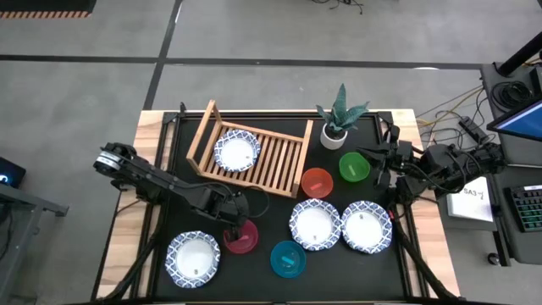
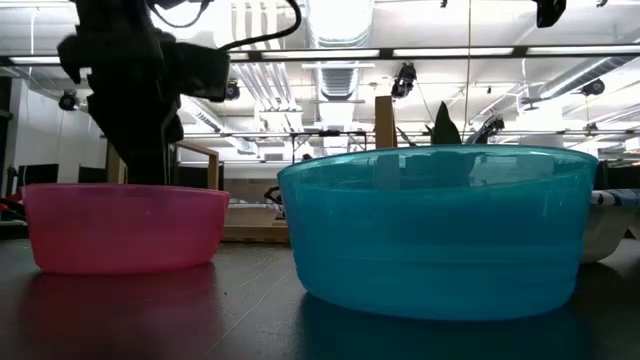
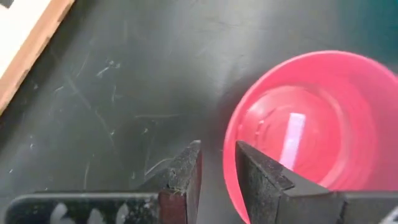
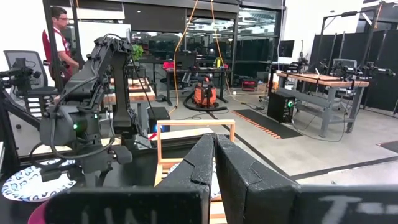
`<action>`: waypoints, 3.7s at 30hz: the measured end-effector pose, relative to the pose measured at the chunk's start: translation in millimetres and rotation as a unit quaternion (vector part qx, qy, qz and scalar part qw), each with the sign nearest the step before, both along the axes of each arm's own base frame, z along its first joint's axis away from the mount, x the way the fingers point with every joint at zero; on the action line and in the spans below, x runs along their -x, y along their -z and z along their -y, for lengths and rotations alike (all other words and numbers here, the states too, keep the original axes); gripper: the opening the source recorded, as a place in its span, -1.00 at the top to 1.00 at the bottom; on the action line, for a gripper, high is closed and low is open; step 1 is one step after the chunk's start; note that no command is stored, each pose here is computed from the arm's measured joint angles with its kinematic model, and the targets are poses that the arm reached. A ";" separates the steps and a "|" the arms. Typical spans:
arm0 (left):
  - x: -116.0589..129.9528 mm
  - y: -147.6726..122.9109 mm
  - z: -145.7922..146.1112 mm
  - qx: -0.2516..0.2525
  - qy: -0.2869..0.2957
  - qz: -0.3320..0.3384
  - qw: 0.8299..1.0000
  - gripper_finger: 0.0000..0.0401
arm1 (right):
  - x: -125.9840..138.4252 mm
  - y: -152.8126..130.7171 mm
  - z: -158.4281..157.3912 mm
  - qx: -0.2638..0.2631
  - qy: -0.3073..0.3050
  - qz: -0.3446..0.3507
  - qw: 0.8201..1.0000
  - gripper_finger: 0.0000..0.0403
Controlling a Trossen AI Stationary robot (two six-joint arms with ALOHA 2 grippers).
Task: Place and stack bowls onto a shelf
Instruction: Put the red bowl on the shelf
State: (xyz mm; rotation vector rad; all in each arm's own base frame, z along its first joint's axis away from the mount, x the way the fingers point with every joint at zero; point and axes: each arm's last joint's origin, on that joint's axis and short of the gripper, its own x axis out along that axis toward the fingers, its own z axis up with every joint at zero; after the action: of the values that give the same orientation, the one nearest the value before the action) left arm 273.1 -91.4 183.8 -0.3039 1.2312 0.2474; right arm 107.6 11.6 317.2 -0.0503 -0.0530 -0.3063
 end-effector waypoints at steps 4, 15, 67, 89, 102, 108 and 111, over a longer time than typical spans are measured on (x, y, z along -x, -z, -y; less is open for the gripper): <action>0.1 11.4 -0.2 -0.004 -0.010 -0.014 1.000 0.60 | 0.0 0.1 0.0 0.000 0.000 0.000 1.000 0.95; -3.7 24.4 3.1 0.007 0.015 -0.031 0.999 0.89 | 0.0 0.1 0.0 0.000 0.000 0.000 1.000 0.95; -62.8 23.4 -205.5 -0.136 -0.178 0.228 0.947 0.98 | -0.5 3.1 -0.1 -0.021 -0.001 -0.008 1.000 0.95; -58.5 -15.8 -180.5 -0.053 -0.009 0.294 0.954 0.68 | -0.7 4.5 -0.2 -0.056 -0.003 -0.004 0.998 0.95; -67.4 10.0 -125.2 -0.145 0.085 0.202 0.965 0.90 | -1.4 5.5 -0.4 -0.051 -0.003 -0.010 0.999 0.95; -68.0 18.4 -136.4 -0.163 0.060 0.183 0.968 0.99 | -1.6 5.7 -0.4 -0.050 -0.003 -0.011 0.999 0.95; -68.4 20.0 -140.0 -0.164 0.054 0.182 0.968 0.99 | -1.8 6.1 -0.5 -0.050 -0.002 -0.011 0.999 0.95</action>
State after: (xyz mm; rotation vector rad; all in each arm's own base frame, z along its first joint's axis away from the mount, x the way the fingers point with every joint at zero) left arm 341.5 48.6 163.9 0.0087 0.8233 0.2818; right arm 109.4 12.1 311.1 0.0459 -0.0151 -0.3030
